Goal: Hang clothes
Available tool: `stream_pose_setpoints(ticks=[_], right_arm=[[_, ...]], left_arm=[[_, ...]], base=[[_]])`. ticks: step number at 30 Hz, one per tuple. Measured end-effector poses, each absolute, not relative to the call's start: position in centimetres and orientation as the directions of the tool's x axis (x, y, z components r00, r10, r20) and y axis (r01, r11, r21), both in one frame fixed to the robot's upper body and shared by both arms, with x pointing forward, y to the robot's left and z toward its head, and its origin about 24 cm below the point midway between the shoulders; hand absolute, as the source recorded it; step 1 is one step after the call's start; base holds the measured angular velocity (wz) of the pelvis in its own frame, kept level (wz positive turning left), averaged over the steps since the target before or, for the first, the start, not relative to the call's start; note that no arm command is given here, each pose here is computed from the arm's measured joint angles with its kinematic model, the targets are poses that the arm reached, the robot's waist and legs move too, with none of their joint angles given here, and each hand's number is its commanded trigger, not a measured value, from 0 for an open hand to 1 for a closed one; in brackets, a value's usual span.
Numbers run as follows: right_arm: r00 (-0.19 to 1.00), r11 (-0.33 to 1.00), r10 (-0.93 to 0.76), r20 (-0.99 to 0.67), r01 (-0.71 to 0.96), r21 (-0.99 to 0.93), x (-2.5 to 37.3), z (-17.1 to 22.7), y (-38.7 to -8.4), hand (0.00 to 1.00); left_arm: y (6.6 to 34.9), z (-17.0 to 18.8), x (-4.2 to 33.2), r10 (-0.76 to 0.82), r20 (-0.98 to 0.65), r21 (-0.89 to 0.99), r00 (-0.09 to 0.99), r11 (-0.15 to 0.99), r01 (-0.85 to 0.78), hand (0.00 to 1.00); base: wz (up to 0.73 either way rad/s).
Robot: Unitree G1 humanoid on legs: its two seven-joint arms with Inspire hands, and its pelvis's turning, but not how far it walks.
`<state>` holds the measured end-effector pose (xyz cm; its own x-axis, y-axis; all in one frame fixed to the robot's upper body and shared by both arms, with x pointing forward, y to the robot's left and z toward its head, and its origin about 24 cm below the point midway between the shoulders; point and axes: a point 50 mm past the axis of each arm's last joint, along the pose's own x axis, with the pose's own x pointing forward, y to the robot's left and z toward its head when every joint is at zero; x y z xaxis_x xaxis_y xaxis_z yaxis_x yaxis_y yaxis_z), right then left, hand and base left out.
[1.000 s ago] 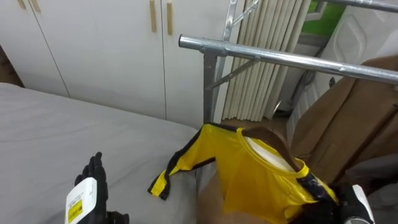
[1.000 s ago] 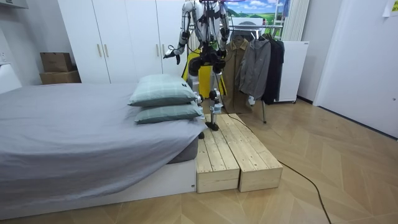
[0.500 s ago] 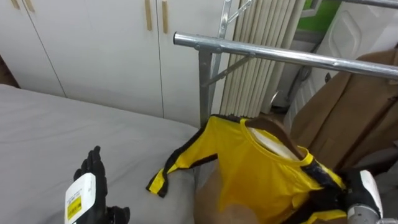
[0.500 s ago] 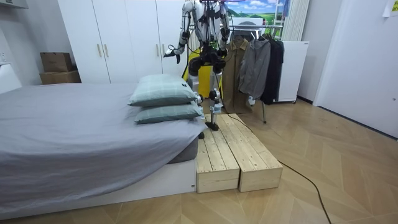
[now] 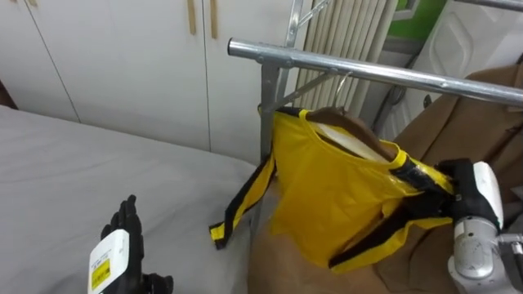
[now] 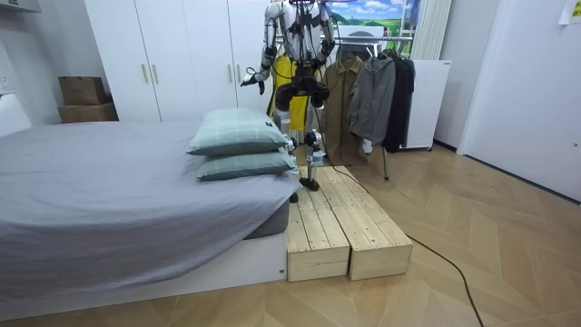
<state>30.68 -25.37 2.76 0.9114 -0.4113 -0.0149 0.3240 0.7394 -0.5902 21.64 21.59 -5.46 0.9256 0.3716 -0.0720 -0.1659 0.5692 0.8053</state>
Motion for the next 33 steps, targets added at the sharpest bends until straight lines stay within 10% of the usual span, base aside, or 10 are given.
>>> stream_pose_setpoints(ticks=[19, 33], right_arm=[[0.905, 0.791, -0.425, 0.003, 0.373, -0.486, 31.0, 4.1, -25.7, 1.00], [0.855, 0.915, -0.404, -0.324, 0.382, -0.132, 29.7, 0.1, -27.4, 1.00]], left_arm=[[21.6, -5.6, 21.6, 0.382, -0.078, 0.810, 0.921, 0.563, -0.165, 0.00], [21.9, -5.6, 21.5, 0.403, -0.075, 0.816, 0.912, 0.551, -0.176, 0.00]], base=[[0.00], [0.00]])
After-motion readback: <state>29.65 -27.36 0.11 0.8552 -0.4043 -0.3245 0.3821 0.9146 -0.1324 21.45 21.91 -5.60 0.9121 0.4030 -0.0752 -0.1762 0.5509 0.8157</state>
